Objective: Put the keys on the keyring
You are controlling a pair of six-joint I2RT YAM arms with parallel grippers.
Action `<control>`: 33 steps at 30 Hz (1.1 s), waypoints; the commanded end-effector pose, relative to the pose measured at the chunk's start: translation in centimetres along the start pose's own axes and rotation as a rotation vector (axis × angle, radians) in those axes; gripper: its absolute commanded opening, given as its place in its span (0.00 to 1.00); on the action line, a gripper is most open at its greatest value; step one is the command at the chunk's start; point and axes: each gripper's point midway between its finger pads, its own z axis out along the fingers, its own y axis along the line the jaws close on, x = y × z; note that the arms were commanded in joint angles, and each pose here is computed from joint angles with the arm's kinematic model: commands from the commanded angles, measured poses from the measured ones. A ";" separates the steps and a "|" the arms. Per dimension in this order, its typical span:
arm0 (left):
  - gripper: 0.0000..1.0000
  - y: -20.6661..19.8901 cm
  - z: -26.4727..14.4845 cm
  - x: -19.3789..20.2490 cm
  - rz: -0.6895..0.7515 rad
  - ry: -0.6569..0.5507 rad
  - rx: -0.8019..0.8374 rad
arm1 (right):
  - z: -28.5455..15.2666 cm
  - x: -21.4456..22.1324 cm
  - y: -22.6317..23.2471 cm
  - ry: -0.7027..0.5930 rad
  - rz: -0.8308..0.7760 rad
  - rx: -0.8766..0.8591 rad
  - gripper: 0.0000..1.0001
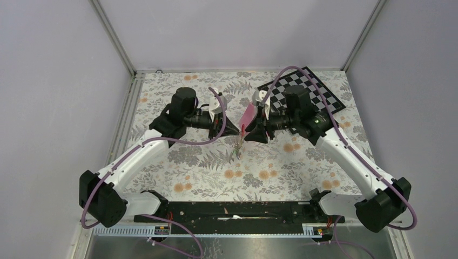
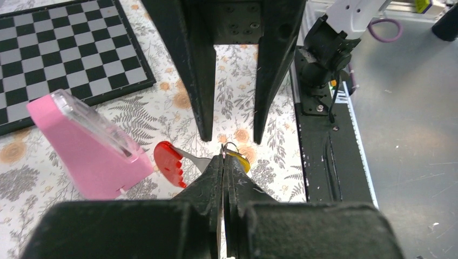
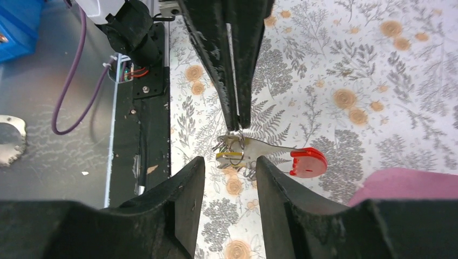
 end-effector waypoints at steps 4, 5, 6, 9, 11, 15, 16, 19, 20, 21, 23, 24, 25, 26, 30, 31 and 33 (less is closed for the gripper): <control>0.00 -0.8 0.8 -2.1 -0.017 -0.114 0.104 | -2.0 -2.2 1.0 -0.020 -0.159 0.020 0.46; 0.00 -0.8 0.9 -2.2 -0.027 -0.121 0.113 | -1.9 -2.3 0.9 -0.021 -0.158 0.016 0.45; 0.00 -0.9 0.9 -2.3 -0.043 -0.128 0.120 | -1.9 -2.4 1.0 -0.023 -0.159 0.011 0.44; 0.00 -1.1 0.9 -2.3 -0.061 -0.143 0.134 | -1.7 -2.2 0.9 -0.023 -0.154 0.007 0.42; 0.00 -1.2 1.0 -2.3 -0.068 -0.149 0.137 | -1.6 -2.1 0.8 -0.021 -0.150 0.003 0.41; 0.00 -1.4 0.9 -2.4 -0.073 -0.158 0.143 | -1.3 -1.8 0.8 -0.022 -0.138 -0.008 0.39; 0.00 -1.4 0.9 -2.4 -0.075 -0.159 0.142 | -1.2 -1.7 0.7 -0.020 -0.133 -0.011 0.39; 0.00 -1.5 0.9 -2.4 -0.080 -0.165 0.145 | -1.1 -1.6 0.7 -0.024 -0.123 -0.016 0.35; 0.00 -1.5 0.9 -2.4 -0.082 -0.167 0.144 | -1.0 -1.6 0.7 -0.025 -0.122 -0.020 0.34; 0.00 -1.4 0.9 -2.4 -0.084 -0.169 0.144 | -0.9 -1.6 0.7 -0.026 -0.118 -0.024 0.32; 0.00 -1.5 0.8 -2.5 -0.086 -0.174 0.145 | -0.8 -1.6 0.7 -0.027 -0.112 -0.030 0.29; 0.00 -1.5 0.8 -2.5 -0.087 -0.177 0.145 | -0.8 -1.5 0.7 -0.027 -0.110 -0.030 0.28; 0.00 -1.4 0.8 -2.6 -0.088 -0.178 0.145 | -0.8 -1.5 0.7 -0.028 -0.107 -0.033 0.28; 0.00 -1.4 0.8 -2.6 -0.089 -0.179 0.145 | -0.7 -1.5 0.7 -0.029 -0.105 -0.034 0.28; 0.00 -1.4 0.8 -2.7 -0.093 -0.187 0.147 | -0.5 -1.3 0.7 -0.028 -0.095 -0.043 0.21; 0.00 -1.4 0.7 -2.7 -0.095 -0.187 0.147 | -0.5 -1.2 0.7 -0.028 -0.091 -0.045 0.19; 0.00 -1.3 0.8 -2.6 -0.097 -0.187 0.144 | -0.4 -1.4 0.7 -0.033 -0.088 -0.048 0.15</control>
